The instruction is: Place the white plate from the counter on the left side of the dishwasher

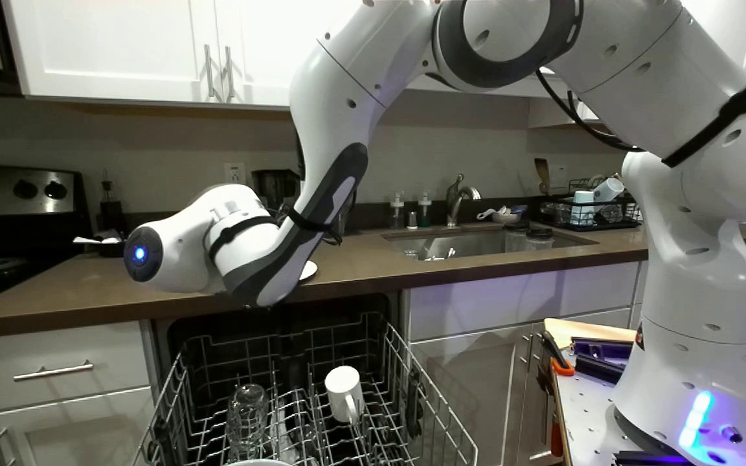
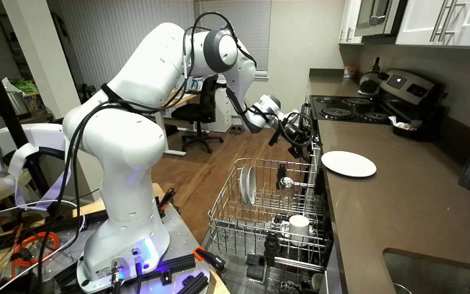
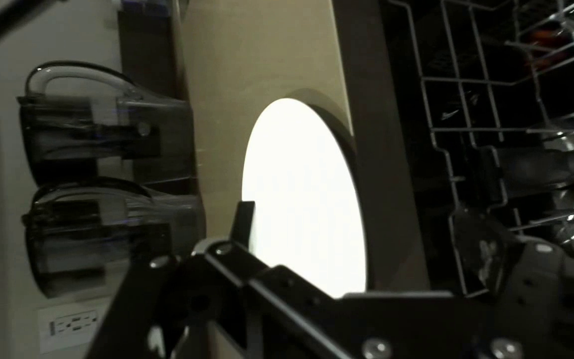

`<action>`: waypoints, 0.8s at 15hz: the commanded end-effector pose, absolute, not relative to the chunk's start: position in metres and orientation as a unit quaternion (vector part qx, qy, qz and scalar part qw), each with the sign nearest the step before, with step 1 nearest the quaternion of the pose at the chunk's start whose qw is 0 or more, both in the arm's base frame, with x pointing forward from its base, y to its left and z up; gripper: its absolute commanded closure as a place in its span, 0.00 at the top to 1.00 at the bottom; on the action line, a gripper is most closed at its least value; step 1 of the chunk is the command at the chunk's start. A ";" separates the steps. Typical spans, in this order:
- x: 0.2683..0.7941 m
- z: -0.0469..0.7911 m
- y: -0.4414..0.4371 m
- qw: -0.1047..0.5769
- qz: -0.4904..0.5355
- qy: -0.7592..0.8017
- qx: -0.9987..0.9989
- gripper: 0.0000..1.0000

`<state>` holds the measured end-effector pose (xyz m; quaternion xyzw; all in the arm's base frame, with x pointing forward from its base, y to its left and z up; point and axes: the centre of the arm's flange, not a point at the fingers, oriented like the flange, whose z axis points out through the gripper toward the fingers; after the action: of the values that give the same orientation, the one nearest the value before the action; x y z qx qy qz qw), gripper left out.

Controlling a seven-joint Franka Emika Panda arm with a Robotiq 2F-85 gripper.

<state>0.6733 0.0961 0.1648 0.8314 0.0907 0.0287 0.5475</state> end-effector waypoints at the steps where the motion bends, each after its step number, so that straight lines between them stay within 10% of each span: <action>1: 0.674 0.165 0.096 0.555 0.040 0.091 0.826 1.00; 12: 0.690 0.153 0.079 0.585 0.099 0.104 0.798 1.00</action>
<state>0.6817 0.0894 0.1599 0.8033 0.1068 0.0782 0.5807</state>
